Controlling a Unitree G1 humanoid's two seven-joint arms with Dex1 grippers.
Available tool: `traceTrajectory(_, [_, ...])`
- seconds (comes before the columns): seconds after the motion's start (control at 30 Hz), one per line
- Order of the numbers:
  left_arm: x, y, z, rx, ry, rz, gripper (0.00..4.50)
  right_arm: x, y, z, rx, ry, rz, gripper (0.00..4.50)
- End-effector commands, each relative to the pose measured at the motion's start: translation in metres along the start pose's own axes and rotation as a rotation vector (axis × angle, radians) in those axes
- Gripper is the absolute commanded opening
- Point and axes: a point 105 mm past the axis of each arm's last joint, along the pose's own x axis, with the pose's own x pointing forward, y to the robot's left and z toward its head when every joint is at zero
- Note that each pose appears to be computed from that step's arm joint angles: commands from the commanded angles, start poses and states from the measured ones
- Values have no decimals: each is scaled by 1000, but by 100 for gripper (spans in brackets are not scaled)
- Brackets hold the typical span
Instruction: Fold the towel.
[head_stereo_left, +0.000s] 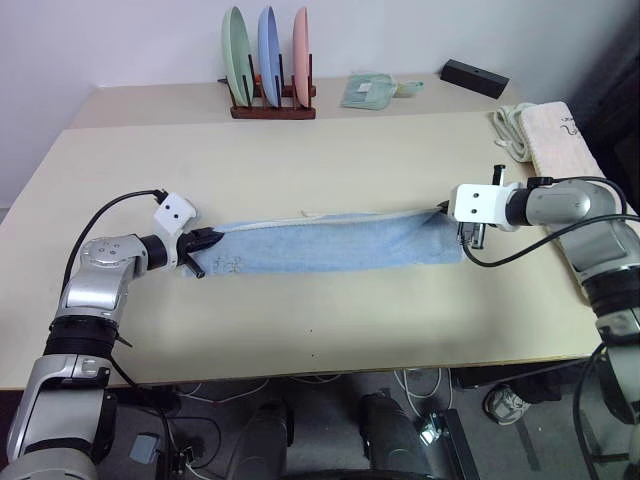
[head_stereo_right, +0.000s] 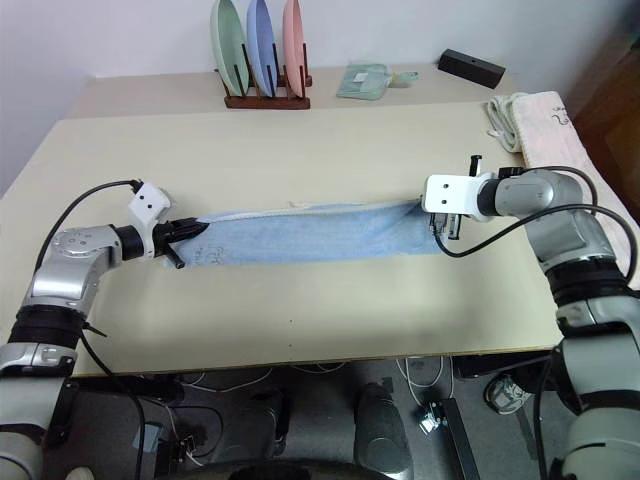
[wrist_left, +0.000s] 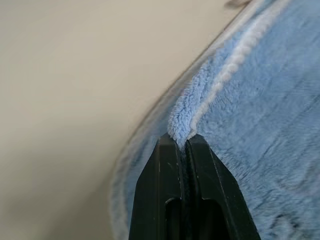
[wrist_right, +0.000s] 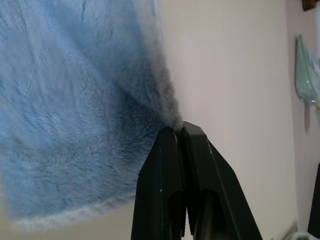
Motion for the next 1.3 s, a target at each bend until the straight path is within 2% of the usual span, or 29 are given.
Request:
traceTrajectory(0.03, [-1, 12, 8, 32, -20, 52, 0, 5, -11, -1, -34, -8, -39, 4])
traceTrajectory(0.3, [0, 14, 0, -9, -11, 78, 0, 19, -12, -6, -33, -16, -91, 4])
traceTrajectory(0.33, [-1, 14, -1, -21, -12, 79, 0, 19, -15, -6, -30, -17, -117, 28])
traceTrajectory(0.43, [-4, 16, -1, -66, -22, 92, 91, 17, -25, -6, -26, -19, -189, 132])
traceTrajectory(0.6, [-12, 27, 0, -65, -37, 181, 328, 2, -31, -13, -77, 9, -268, 376])
traceTrajectory(0.63, [-16, 32, 5, -80, -68, 220, 364, -8, -34, -15, -81, 17, -306, 416])
traceTrajectory(0.7, [-24, 38, 15, -132, -139, 274, 364, -29, -38, -19, -42, 21, -393, 416])
traceTrajectory(0.8, [-35, 44, 28, -193, -223, 330, 364, -57, -29, -19, 171, -6, -470, 416])
traceTrajectory(0.83, [-37, 45, 30, -213, -243, 347, 366, -65, -22, -18, 264, -21, -482, 434])
traceTrajectory(1.0, [-40, 41, 50, -187, -324, 375, 366, -76, 46, 20, 897, -209, -422, 434])
traceTrajectory(1.13, [-16, -8, 71, -22, -331, 158, 366, -66, 100, 41, 1243, -214, -342, 434])
traceTrajectory(1.3, [4, -92, 95, 95, -388, -199, 366, -47, 132, 44, 1621, -162, -365, 434])
